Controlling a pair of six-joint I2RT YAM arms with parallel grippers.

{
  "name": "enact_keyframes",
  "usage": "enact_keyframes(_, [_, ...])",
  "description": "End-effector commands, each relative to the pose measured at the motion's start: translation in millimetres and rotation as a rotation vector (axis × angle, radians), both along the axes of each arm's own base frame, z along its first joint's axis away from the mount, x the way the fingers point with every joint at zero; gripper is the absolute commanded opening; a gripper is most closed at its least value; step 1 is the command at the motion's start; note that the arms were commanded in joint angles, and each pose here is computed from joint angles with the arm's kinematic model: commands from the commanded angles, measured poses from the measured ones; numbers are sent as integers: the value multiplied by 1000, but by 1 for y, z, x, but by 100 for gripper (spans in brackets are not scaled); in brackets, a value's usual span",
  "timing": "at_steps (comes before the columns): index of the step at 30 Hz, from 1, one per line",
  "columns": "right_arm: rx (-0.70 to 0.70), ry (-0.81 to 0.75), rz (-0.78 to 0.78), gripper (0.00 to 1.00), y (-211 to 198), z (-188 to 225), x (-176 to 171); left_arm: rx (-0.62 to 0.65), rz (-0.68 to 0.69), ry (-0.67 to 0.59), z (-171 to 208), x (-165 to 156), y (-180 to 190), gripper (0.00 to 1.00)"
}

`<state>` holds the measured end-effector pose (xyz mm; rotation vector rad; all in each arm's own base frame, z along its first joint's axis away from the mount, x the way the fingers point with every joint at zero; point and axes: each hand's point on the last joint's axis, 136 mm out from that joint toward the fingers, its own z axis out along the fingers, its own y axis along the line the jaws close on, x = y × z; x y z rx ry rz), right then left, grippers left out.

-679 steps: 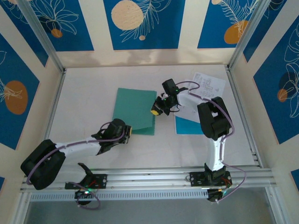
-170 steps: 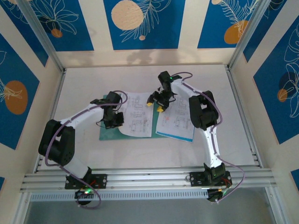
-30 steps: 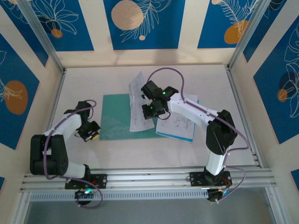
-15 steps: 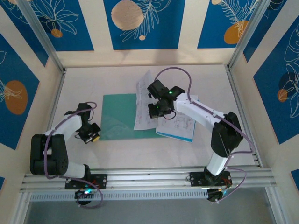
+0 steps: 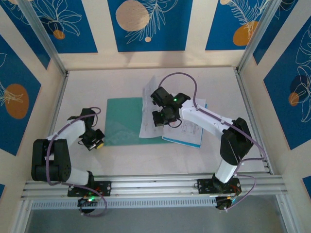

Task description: Put the files into the folder

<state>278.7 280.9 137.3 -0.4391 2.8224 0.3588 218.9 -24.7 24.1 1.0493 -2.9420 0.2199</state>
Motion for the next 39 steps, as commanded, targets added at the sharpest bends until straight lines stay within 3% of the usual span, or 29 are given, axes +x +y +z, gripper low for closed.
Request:
enact_keyframes(1, [35,10,-7,0,13,8,-3,-15,-4,23,-3,-7,0,0])
enact_keyframes(12, [78,53,-21,0,18,0,-7,-23,-3,21,-3,-6,-1,0])
enact_keyframes(23, [270,111,28,0,30,-18,7,-7,-2,34,-3,-9,2,0])
enact_keyframes(29, [340,143,41,0,34,-34,25,-19,13,50,-8,-6,1,0])
enact_keyframes(39, [407,191,141,0,57,-50,23,-35,37,58,-13,-4,0,0])
